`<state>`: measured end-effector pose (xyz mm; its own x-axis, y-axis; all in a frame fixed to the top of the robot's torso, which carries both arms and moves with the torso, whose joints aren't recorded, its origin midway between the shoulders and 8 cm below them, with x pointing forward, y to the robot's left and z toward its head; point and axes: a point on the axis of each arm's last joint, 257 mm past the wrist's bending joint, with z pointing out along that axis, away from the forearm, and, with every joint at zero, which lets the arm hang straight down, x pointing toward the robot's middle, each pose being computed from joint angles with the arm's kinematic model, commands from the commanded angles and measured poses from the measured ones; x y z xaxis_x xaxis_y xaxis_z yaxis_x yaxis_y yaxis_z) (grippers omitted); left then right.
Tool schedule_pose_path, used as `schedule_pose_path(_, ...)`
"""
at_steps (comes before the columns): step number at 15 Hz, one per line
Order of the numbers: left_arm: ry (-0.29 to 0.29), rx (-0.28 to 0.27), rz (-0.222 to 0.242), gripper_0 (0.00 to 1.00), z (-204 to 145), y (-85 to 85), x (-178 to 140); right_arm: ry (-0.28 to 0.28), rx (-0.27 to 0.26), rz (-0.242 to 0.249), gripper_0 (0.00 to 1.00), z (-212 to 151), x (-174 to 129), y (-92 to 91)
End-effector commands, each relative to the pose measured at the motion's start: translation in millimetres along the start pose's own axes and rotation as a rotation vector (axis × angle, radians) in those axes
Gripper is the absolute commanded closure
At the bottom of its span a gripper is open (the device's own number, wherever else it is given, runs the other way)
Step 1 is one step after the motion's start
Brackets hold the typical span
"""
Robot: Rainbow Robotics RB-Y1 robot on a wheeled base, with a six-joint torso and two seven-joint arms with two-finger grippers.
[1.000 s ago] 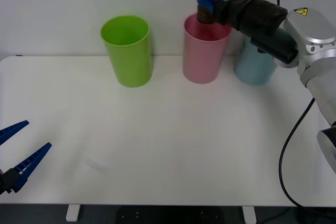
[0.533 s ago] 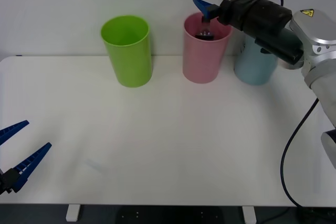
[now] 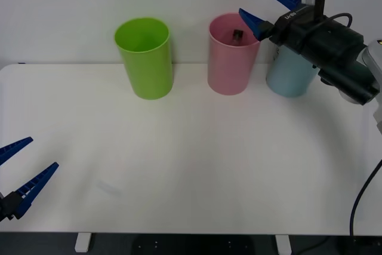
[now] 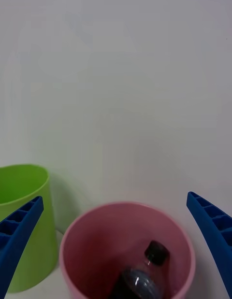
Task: Grasp the object on the table and drop it into the matching bin: aluminum can to the light blue bin, PET bottle to the pink bin.
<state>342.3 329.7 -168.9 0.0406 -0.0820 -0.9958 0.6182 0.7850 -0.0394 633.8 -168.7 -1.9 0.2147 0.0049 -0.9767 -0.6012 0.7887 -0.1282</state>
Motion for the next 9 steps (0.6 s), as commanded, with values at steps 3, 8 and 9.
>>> schedule_pose_path(3, 0.000, 0.000, 0.000, 0.00, 0, 0.0, 0, 0.008, -0.007, -0.014, 0.00, -69, 14, 16.8)
schedule_pose_path(8, 0.000, 0.000, 0.000, 0.00, 0, 0.0, 0, 0.029, -0.030, -0.039, 0.00, -131, 23, 32.6)
schedule_pose_path(9, 0.000, 0.000, 0.000, 0.00, 0, 0.0, 0, 0.036, -0.039, -0.038, 0.00, -141, 27, 34.9)
